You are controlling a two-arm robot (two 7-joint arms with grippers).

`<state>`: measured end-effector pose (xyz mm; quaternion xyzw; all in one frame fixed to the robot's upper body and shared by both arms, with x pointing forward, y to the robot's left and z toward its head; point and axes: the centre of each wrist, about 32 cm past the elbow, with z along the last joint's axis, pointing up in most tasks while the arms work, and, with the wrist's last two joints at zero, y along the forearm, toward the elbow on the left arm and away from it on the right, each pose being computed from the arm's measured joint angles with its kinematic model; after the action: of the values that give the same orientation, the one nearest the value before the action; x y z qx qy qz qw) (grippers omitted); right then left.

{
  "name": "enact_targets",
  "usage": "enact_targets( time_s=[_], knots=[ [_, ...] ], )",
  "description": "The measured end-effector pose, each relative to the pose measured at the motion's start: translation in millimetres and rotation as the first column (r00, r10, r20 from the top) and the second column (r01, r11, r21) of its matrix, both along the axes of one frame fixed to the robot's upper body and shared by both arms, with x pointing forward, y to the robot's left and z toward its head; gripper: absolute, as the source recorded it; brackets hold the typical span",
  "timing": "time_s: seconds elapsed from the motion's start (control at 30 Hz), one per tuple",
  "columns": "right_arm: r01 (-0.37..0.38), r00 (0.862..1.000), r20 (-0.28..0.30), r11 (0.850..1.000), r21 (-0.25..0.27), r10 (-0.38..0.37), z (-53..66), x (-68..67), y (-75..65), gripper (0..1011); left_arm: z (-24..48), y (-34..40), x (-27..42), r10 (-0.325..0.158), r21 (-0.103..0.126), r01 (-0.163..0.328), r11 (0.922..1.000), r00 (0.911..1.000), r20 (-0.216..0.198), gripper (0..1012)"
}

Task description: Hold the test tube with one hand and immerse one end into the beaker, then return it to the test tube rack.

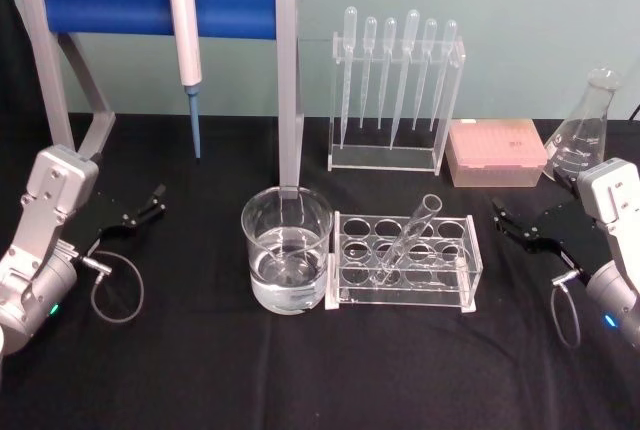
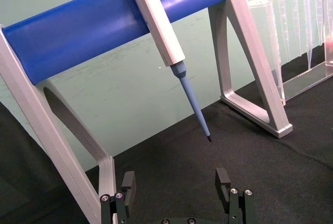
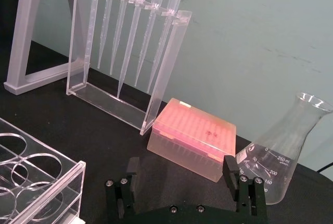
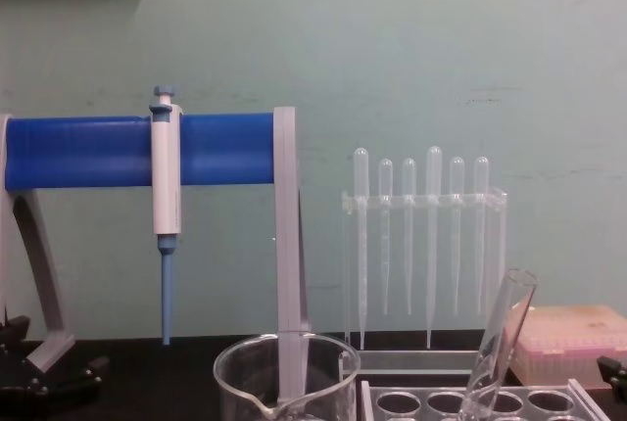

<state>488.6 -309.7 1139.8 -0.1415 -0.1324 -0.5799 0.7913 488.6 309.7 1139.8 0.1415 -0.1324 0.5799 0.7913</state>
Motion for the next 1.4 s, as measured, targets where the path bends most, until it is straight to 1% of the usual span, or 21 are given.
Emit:
enact_targets(
  time_s=[0.2,0.33,0.43,0.5,0.57,0.67,0.77,0.8,0.83,0.87,0.93,0.97,1.0,1.03,1.07,1.1,1.2,1.23,1.3,1.33,1.4],
  knots=[
    [0.000,1.000,0.000,1.000,0.000,0.000,0.0,0.0,0.0,1003,0.0,0.0,0.0,0.000,0.000,0.000,1.0000,1.0000,0.000,1000],
    [-0.024,1.000,0.007,0.999,0.029,0.024,9.0,-2.7,0.1,1003,0.0,0.0,0.0,0.000,0.000,0.000,1.0000,1.0000,0.000,1000],
    [-0.046,0.999,0.000,0.997,0.065,0.046,20.3,-6.2,-3.0,1003,0.0,0.0,0.0,0.000,0.000,0.000,1.0000,1.0000,0.000,1000],
    [-0.071,0.997,-0.007,0.992,0.101,0.073,33.7,-10.7,-8.7,1003,0.0,0.0,0.0,0.000,0.000,0.000,1.0000,1.0000,0.000,1000],
    [-0.078,0.997,-0.008,0.991,0.112,0.079,37.0,-12.0,-10.8,1003,0.0,0.0,0.0,0.000,0.000,0.000,1.0000,1.0000,0.000,1000],
    [-0.106,0.994,-0.018,0.981,0.161,0.110,53.1,-19.9,-23.5,1002,0.0,0.0,0.0,0.000,0.000,0.000,1.0000,1.0000,0.000,1000],
    [-0.131,0.990,-0.030,0.973,0.190,0.139,60.7,-26.2,-33.6,1003,0.0,0.0,0.0,0.000,0.000,0.000,1.0000,1.0000,0.000,1000],
    [-0.164,0.983,-0.042,0.963,0.214,0.177,65.1,-31.0,-41.0,1003,0.0,0.0,0.0,0.000,0.000,0.000,1.0000,1.0000,0.000,1000],
    [-0.179,0.980,-0.048,0.959,0.221,0.194,66.5,-33.1,-44.1,1002,0.0,0.0,0.0,0.000,0.000,0.000,1.0000,1.0000,0.000,1000],
    [-0.220,0.968,-0.062,0.945,0.241,0.241,68.8,-37.9,-50.5,1003,0.0,0.0,0.0,0.000,0.000,0.000,1.0000,1.0000,0.000,1000],
    [-0.261,0.955,-0.075,0.930,0.258,0.288,70.9,-42.6,-56.2,1003,0.0,0.0,0.0,0.000,0.000,0.000,1.0000,1.0000,0.000,1000],
    [-0.305,0.937,-0.087,0.912,0.274,0.339,71.2,-47.4,-61.0,1002,0.0,0.0,0.0,0.000,0.000,0.000,1.0000,1.0000,0.000,1000],
    [-0.305,0.937,-0.087,0.912,0.274,0.339,71.2,-47.4,-61.0,1002,0.0,0.0,0.0,0.000,0.000,0.000,1.0000,1.0000,0.000,1000],
    [-0.345,0.918,-0.094,0.894,0.285,0.385,71.5,-51.7,-64.4,1003,0.0,0.0,0.0,0.000,0.000,0.000,1.0000,1.0000,0.000,1000],
    [-0.362,0.909,-0.098,0.885,0.292,0.404,71.2,-53.7,-65.5,1003,0.0,0.0,0.0,0.000,0.000,0.000,1.0000,1.0000,0.000,1000],
    [-0.392,0.892,-0.106,0.869,0.302,0.439,70.1,-57.2,-66.8,1003,0.0,0.0,0.0,0.000,0.000,0.000,1.0000,1.0000,0.000,1000],
    [-0.419,0.873,-0.117,0.852,0.314,0.473,67.7,-60.9,-66.6,1003,0.0,0.0,0.0,0.000,0.000,0.000,1.0000,1.0000,0.000,1000],
    [-0.433,0.863,-0.123,0.842,0.321,0.490,66.2,-62.7,-65.8,1002,0.0,0.0,0.0,0.000,0.000,0.000,1.0000,1.0000,0.000,1000],
    [-0.443,0.854,-0.128,0.835,0.327,0.503,64.5,-64.0,-64.4,1003,0.0,0.0,0.0,0.000,0.000,0.000,1.0000,1.0000,0.000,1000],
    [-0.451,0.847,-0.132,0.828,0.333,0.514,62.7,-65.1,-62.4,1002,0.0,0.0,0.0,0.000,0.000,0.000,1.0000,1.0000,0.000,1000],
    [-0.458,0.842,-0.132,0.822,0.338,0.524,61.4,-65.6,-60.2,1002,0.0,0.0,0.0,0.000,0.000,0.000,1.0000,1.0000,0.000,1000]
  ],
)
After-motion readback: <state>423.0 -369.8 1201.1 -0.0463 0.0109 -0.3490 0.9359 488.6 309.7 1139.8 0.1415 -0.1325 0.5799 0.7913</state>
